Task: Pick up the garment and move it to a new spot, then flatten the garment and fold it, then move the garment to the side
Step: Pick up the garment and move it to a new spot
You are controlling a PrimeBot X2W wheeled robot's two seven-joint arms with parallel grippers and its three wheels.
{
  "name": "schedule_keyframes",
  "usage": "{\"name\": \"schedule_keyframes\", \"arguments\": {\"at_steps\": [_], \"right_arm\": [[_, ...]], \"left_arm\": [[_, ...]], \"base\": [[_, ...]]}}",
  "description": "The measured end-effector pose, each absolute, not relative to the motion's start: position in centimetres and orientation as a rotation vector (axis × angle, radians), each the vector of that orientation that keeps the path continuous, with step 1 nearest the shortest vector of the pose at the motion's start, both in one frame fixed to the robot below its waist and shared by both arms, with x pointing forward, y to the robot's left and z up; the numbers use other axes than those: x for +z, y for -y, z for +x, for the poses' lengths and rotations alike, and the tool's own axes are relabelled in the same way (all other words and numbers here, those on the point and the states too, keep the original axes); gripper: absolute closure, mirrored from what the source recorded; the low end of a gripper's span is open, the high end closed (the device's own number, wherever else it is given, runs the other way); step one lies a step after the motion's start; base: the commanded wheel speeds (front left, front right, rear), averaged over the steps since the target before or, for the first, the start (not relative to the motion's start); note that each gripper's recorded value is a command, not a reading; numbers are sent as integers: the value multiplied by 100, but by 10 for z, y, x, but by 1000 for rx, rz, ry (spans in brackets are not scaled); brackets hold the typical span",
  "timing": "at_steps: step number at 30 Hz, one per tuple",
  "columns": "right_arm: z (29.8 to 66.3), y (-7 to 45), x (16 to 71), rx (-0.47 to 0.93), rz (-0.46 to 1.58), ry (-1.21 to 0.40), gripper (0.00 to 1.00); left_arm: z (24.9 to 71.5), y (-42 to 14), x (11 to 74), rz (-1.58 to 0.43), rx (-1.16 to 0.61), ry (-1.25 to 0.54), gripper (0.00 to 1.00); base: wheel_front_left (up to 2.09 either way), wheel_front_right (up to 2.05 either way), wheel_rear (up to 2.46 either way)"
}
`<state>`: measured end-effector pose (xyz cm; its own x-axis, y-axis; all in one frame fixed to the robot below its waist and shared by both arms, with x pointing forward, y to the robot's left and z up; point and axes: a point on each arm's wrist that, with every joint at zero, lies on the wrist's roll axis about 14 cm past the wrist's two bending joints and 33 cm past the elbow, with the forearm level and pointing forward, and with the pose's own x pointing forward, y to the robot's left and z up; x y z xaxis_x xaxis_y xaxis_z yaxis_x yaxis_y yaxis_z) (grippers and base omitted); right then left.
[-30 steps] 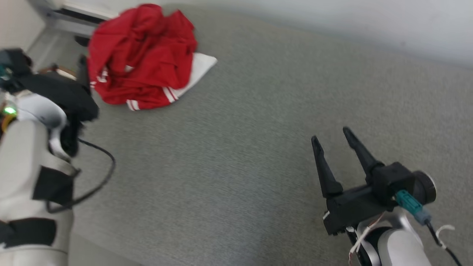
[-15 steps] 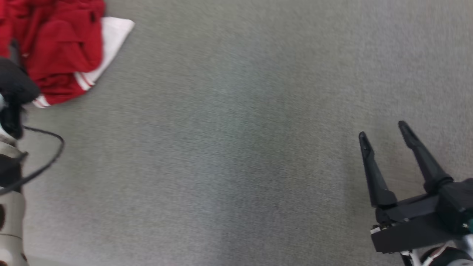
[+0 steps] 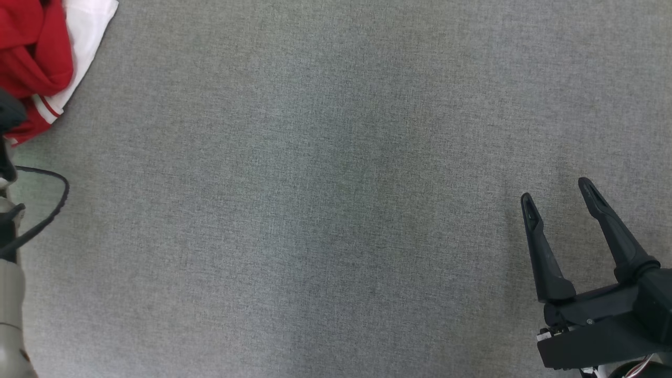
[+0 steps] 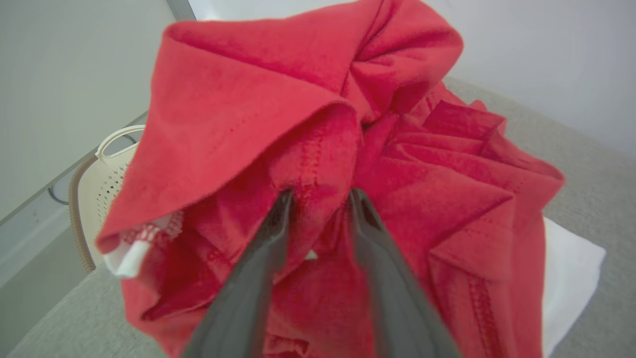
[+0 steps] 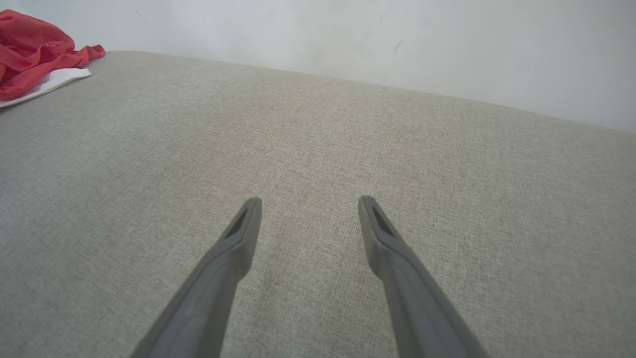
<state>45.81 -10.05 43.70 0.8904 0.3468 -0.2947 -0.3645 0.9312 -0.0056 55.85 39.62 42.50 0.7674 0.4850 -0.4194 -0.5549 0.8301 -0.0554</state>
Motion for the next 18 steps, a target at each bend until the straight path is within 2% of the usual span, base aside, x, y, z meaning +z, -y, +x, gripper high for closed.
{"name": "schedule_keyframes", "arguments": {"at_steps": [4, 8, 18], "right_arm": [[458, 96, 436, 378, -42, -289, 0], [458, 84, 447, 400, -6, -255, 0], [463, 58, 478, 430, 104, -126, 0]], "left_arm": [[557, -387, 421, -183, 545, -400, 100], [557, -388, 442, -175, 518, -364, 100], [567, -401, 565, -177, 432, -144, 100]], "base": [[0, 0, 0], [0, 0, 0], [0, 0, 0]]}}
